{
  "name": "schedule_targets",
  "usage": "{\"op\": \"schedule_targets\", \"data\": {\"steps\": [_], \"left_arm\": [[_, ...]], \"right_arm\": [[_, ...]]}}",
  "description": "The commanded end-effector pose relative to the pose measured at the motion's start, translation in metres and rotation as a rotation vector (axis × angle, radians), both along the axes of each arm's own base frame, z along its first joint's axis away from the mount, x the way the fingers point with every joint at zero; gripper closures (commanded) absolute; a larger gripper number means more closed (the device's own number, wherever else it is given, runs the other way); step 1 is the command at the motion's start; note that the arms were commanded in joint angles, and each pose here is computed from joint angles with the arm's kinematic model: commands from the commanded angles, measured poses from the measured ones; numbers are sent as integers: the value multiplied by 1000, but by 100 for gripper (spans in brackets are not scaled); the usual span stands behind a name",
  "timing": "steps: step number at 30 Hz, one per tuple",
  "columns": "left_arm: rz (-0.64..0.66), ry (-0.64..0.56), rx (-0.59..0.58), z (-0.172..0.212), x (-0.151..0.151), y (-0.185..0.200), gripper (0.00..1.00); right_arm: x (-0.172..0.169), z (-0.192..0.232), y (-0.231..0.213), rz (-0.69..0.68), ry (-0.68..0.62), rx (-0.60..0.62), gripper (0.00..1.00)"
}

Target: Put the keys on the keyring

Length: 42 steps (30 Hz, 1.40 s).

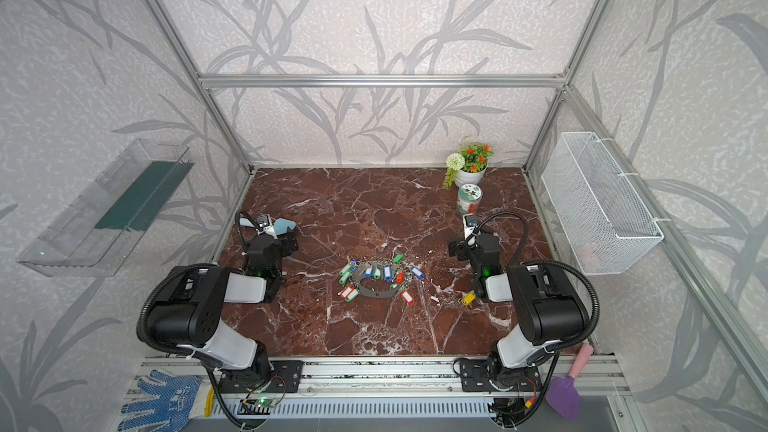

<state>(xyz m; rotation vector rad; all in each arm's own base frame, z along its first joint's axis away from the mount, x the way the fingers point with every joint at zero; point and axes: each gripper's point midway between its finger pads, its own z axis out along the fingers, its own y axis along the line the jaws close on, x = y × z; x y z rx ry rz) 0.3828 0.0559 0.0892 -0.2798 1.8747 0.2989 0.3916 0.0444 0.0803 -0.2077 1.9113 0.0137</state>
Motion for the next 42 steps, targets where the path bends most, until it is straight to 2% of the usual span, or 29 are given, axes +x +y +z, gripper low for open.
{"op": "schedule_targets", "data": {"steps": [1, 20, 22, 26, 29, 32, 33, 35, 38, 40, 42], "left_arm": [[-5, -27, 8, 10, 5, -1, 1], [-5, -27, -1, 10, 6, -1, 1], [-10, -22, -7, 8, 6, -1, 1], [-11, -23, -9, 8, 5, 0, 1], [-11, -8, 17, 26, 6, -3, 1], [-45, 21, 45, 55, 1, -15, 1], [-6, -6, 26, 67, -4, -15, 1], [100, -80, -112, 88, -18, -14, 1], [236, -109, -448, 88, -38, -14, 1], [254, -100, -575, 85, -46, -20, 1], [217, -78, -721, 78, -52, -35, 1]], "right_arm": [[6, 12, -1, -5, -36, 11, 1], [6, 12, 0, -4, -35, 13, 1], [7, 12, -8, -49, -33, 15, 1], [7, 12, -8, -47, -32, 20, 1], [2, 34, -19, -139, -75, -9, 1], [-2, 65, -11, -132, -47, -52, 1], [-2, 79, -9, -132, -51, -29, 1], [-6, 101, -18, -217, -51, 70, 1], [-21, 118, -38, -401, -43, 288, 1], [-26, 132, -35, -374, -92, 401, 1], [-29, 140, -15, -256, -120, 501, 1]]}}
